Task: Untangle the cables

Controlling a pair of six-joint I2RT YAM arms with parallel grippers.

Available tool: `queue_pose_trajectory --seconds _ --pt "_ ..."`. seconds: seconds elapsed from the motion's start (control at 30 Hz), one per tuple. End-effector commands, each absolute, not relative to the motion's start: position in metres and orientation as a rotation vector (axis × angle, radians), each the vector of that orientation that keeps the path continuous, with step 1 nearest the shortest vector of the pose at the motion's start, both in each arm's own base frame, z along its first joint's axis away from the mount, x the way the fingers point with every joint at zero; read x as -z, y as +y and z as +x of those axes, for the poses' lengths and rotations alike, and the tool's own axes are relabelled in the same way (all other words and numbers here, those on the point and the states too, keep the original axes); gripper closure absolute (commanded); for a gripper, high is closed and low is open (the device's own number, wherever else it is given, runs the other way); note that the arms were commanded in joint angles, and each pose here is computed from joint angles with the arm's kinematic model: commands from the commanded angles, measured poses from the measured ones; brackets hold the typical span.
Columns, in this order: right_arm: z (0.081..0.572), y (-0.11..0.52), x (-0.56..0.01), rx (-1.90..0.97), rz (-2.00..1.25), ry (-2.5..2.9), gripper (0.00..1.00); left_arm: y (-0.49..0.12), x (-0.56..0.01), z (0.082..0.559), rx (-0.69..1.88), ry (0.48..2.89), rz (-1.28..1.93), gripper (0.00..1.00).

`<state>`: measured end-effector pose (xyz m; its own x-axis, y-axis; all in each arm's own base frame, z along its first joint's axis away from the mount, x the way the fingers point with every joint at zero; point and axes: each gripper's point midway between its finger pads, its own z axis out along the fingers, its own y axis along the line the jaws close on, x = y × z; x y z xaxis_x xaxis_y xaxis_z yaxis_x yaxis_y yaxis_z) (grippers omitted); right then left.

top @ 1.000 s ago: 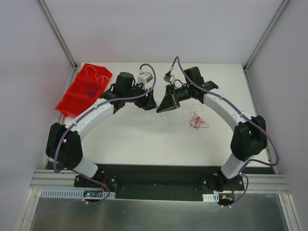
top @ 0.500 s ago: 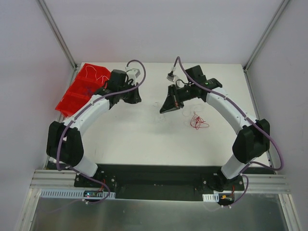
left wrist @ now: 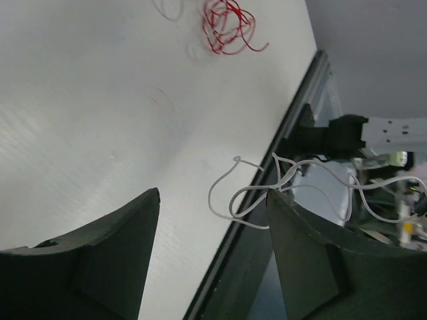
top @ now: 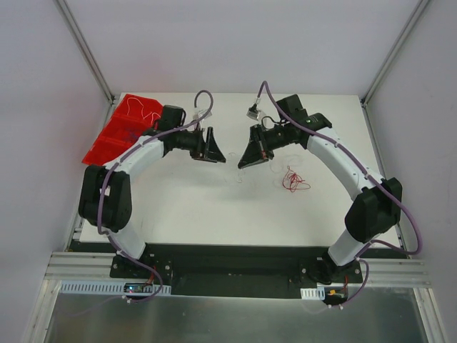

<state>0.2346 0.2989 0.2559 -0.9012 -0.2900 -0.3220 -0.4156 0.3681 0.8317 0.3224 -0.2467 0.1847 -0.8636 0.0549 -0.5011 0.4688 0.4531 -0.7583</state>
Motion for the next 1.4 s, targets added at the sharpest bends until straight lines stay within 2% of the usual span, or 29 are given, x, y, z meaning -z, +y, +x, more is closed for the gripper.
queue_pose_trajectory --seconds 0.0,0.3,0.47,0.6,0.67,0.8,0.87,0.97,1.13,1.23,1.3,1.37 --pt "0.233 0.309 -0.296 -1.723 -0.716 2.337 1.0 -0.269 -0.202 0.297 1.767 2.246 0.498 0.37" --pt "0.233 0.31 -0.3 -1.73 -0.713 2.321 1.0 -0.28 -0.2 0.303 1.83 2.229 0.474 0.59" --pt "0.231 0.31 -0.3 -1.731 -0.715 2.321 1.0 -0.284 -0.207 0.31 1.879 2.199 0.449 0.58" --pt "0.23 0.31 -0.301 -1.739 -0.719 2.32 1.0 -0.287 -0.212 0.313 1.913 2.163 0.441 0.61" --pt "0.229 0.311 -0.3 -1.742 -0.72 2.325 1.0 -0.288 -0.215 0.315 1.931 2.148 0.432 0.67" --pt "0.228 0.31 -0.298 -1.737 -0.721 2.33 1.0 -0.288 -0.217 0.322 1.902 2.124 0.417 0.92" --pt "0.228 0.309 -0.296 -1.727 -0.723 2.339 1.0 -0.285 -0.216 0.326 1.836 2.125 0.399 1.0" --pt "0.23 0.306 -0.289 -1.67 -0.711 2.373 1.0 -0.276 -0.213 0.336 1.668 2.139 0.363 1.0" --pt "0.237 0.289 -0.262 -1.392 -0.71 2.519 1.0 -0.246 -0.205 0.351 1.241 2.191 0.31 1.0" --pt "0.237 0.288 -0.257 -1.371 -0.714 2.545 1.0 -0.246 -0.211 0.344 1.277 2.173 0.373 1.0" --pt "0.236 0.292 -0.259 -1.413 -0.719 2.533 1.0 -0.259 -0.219 0.324 1.452 2.149 0.477 0.85" --pt "0.235 0.297 -0.265 -1.476 -0.728 2.505 1.0 -0.267 -0.222 0.31 1.539 2.128 0.543 0.62"
